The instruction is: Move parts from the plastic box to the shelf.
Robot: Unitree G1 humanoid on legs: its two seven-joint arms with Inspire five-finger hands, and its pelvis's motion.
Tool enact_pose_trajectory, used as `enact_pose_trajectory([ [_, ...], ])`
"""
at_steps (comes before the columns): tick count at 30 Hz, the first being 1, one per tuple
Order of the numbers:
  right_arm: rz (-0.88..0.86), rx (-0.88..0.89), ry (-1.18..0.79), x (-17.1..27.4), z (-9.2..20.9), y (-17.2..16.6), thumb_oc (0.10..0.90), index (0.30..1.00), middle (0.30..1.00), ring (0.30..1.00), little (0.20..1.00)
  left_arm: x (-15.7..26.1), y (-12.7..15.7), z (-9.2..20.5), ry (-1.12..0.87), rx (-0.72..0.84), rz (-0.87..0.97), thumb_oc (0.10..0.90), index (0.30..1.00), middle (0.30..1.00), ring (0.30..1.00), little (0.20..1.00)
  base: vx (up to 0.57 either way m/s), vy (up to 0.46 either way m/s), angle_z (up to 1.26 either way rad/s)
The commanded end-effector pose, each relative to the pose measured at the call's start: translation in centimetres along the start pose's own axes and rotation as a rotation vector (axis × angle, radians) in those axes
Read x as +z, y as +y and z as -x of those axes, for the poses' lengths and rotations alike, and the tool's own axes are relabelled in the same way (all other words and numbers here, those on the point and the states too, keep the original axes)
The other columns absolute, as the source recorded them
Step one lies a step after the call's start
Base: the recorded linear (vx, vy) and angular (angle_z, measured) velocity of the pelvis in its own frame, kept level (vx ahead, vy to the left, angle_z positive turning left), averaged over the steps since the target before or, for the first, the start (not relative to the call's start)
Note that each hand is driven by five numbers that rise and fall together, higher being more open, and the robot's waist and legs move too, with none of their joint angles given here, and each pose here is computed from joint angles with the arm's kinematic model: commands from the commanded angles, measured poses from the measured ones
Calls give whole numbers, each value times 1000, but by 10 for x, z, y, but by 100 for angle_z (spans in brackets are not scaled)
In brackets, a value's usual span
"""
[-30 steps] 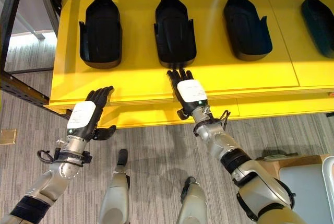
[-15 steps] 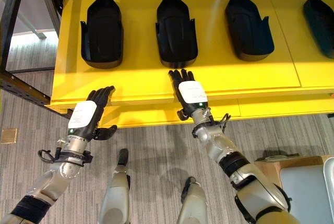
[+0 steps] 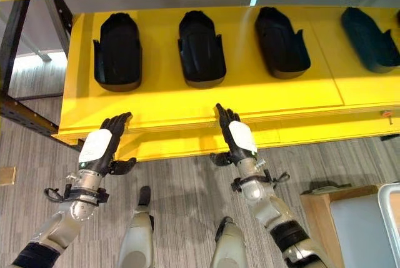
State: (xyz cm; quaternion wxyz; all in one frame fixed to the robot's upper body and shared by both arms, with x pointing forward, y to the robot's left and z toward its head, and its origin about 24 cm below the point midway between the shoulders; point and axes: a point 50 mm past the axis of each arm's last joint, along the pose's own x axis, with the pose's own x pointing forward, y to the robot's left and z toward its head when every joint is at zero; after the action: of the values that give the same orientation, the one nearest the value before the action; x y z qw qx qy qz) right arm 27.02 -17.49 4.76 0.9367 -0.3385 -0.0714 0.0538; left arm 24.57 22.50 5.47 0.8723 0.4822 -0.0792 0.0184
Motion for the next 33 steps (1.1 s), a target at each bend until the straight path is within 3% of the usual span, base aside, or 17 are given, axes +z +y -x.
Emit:
enact_pose_trajectory([
  [1, -257, 60, -20, 1, 13, 1, 900, 1000, 1000, 1000, 1000, -12, -11, 30, 76, -124, 259, 900, 1000, 1000, 1000, 1000, 29, 11, -8],
  [2, -326, 84, -39, 4, 21, -1, 900, 1000, 1000, 1000, 1000, -10, -13, 33, 98, -119, 431, 900, 1000, 1000, 1000, 1000, 23, 11, -6],
  [3, -326, 85, -38, 4, 21, -1, 900, 1000, 1000, 1000, 1000, -10, -13, 33, 98, -119, 431, 900, 1000, 1000, 1000, 1000, 39, 5, -7],
  [4, -362, 139, -57, 7, 34, -3, 900, 1000, 1000, 1000, 1000, -10, -20, 41, 145, -133, 684, 900, 1000, 1000, 1000, 1000, 38, -4, -8],
  [5, -362, 141, -55, 7, 35, -3, 900, 1000, 1000, 1000, 1000, -11, -20, 42, 147, -136, 687, 900, 1000, 1000, 1000, 1000, 82, -33, -10],
  [6, -406, 166, -87, 12, 45, -9, 900, 1000, 1000, 1000, 1000, -6, -20, 50, 147, -158, 872, 900, 1000, 1000, 1000, 1000, 79, -37, -9],
  [10, -480, 191, -130, 22, 58, -15, 900, 1000, 1000, 1000, 1000, 2, -25, 66, 140, -248, 1089, 900, 1000, 1000, 1000, 1000, 86, -31, -5],
  [19, -579, 180, -134, 26, 67, -16, 900, 1000, 1000, 1000, 1000, -4, -35, 91, 230, -257, 1213, 900, 1000, 1000, 1000, 1000, 16, -10, 1],
  [33, -616, 185, -100, 23, 61, -3, 900, 1000, 1000, 1000, 1000, -4, -52, 90, 291, -200, 1273, 900, 1000, 1000, 1000, 1000, -2, -8, -6],
])
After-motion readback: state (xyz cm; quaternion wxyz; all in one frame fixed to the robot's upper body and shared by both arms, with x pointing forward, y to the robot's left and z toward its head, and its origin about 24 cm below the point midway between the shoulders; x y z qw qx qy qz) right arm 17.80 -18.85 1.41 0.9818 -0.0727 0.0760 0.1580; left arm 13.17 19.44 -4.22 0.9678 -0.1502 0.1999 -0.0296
